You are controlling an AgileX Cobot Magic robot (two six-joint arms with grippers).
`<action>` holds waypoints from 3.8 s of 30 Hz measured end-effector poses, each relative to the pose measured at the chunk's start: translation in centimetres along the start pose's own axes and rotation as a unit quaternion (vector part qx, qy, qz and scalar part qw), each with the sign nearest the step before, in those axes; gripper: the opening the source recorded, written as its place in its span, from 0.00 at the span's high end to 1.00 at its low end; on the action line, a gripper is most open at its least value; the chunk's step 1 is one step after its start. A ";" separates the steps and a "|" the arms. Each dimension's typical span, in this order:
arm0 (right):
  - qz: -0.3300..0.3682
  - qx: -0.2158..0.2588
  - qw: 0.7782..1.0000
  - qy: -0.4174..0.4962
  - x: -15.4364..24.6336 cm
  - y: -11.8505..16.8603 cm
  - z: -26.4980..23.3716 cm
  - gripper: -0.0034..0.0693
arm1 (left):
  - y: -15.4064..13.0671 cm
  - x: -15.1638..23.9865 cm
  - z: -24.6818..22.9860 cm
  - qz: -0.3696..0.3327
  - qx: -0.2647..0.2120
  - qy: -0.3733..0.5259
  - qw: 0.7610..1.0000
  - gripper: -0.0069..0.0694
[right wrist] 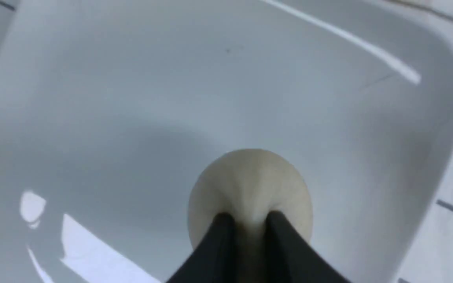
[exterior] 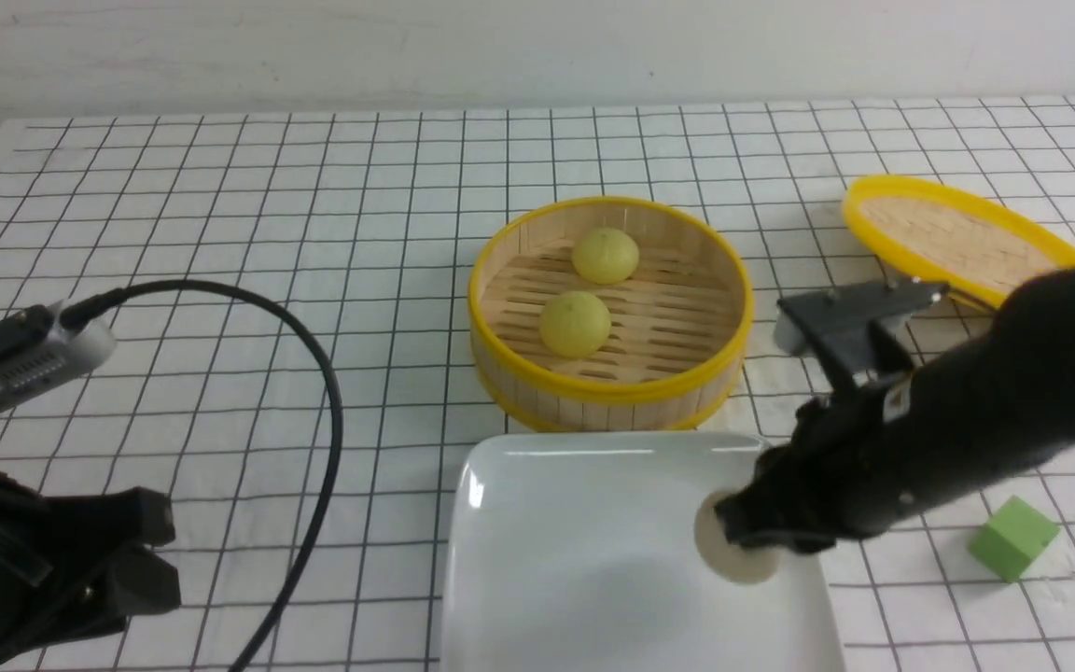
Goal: Put the steamed buns into the plate on the white-black tablecloth.
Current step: 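Move the steamed bun from the bamboo steamer onto the white plate with the right gripper, then reach toward a bun in the bamboo steamer with the right gripper, then move the steamed bun from the bamboo steamer onto the white plate with the right gripper, then reach into the bamboo steamer and grasp a bun with the left gripper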
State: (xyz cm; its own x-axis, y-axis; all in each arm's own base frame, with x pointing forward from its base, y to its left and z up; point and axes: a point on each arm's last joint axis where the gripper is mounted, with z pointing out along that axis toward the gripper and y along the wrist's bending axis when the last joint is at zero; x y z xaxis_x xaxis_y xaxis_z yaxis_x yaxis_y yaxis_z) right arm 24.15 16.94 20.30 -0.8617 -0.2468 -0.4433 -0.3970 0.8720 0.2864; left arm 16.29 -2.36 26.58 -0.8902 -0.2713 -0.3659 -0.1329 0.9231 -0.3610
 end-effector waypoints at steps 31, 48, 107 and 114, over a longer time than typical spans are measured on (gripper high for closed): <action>-0.083 0.049 0.984 -0.148 -22.0 -3.5 10.0 0.36 | -0.1 -0.2 0.0 -0.003 0.004 -0.009 1.000 0.55; -0.084 -0.003 0.996 -0.036 -15.9 2.3 -9.8 0.93 | -0.1 -0.2 0.0 -0.002 0.003 -0.008 1.000 0.56; 0.026 0.065 0.992 0.101 1.7 -4.9 -11.9 0.97 | -23.5 -14.7 16.6 0.242 0.005 0.041 0.969 0.36; 0.026 0.066 0.994 0.083 1.4 -5.0 -11.8 0.96 | -23.8 -14.5 21.6 0.198 -0.006 0.057 0.978 0.49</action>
State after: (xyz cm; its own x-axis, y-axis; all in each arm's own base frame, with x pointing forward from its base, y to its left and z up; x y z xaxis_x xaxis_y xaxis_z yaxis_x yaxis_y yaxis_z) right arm 21.14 7.24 28.30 -0.9248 -0.2570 -0.2805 -0.3151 0.9306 0.1863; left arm 41.82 -26.26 21.90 -0.9152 0.1403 -0.3777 0.2286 0.9528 -0.1999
